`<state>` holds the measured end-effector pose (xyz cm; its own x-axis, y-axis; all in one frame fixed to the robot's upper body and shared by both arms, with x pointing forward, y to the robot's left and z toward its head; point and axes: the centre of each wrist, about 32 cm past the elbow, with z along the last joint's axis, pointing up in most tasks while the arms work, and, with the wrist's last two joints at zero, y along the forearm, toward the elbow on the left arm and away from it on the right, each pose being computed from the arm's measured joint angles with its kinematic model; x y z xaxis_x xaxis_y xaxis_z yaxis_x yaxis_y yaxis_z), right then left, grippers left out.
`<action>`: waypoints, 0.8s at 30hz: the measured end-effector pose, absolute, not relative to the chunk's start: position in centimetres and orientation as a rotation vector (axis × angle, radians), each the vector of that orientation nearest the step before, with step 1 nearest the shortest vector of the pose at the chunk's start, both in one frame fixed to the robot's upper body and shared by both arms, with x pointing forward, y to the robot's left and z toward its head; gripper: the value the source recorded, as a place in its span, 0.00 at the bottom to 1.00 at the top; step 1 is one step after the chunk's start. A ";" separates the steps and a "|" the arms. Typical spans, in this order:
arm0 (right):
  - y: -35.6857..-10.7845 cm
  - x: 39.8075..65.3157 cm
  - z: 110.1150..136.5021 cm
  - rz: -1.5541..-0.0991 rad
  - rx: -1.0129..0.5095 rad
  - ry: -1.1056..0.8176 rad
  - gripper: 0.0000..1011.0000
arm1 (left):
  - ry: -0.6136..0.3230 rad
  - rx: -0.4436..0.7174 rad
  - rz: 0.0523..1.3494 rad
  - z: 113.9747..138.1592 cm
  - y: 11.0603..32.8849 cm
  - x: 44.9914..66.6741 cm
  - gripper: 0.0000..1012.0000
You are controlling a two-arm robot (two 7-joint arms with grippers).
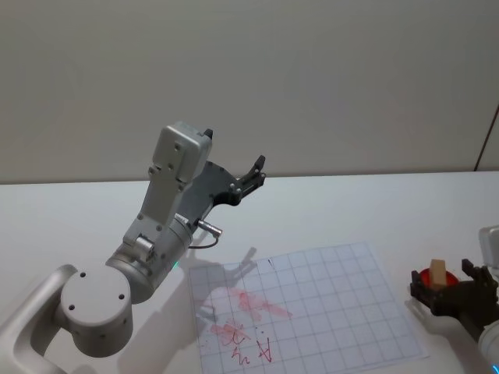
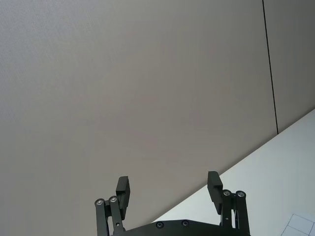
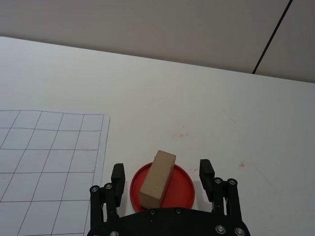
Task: Use the one hand to pick up the stamp and affix it onto the A4 paper.
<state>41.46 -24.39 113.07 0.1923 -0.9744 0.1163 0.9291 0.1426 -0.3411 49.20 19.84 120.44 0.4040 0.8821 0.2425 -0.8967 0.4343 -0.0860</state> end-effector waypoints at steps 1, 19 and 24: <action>-24.4 41.5 113.1 -1.380 -0.374 0.145 0.92 | -0.268 0.061 1.124 120.4 19.8 49.2 0.99; -24.4 41.3 112.9 -1.382 -0.381 0.154 0.40 | -0.268 0.061 1.124 120.4 19.8 49.2 0.99; -24.4 41.3 112.9 -1.382 -0.381 0.155 0.25 | -0.268 0.061 1.124 120.4 19.8 49.2 0.99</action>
<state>41.31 -24.41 112.93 0.1892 -0.9752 0.1145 0.9258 0.1382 -0.3519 49.20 19.84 120.44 0.4040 0.8820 0.2425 -0.8967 0.4343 -0.0860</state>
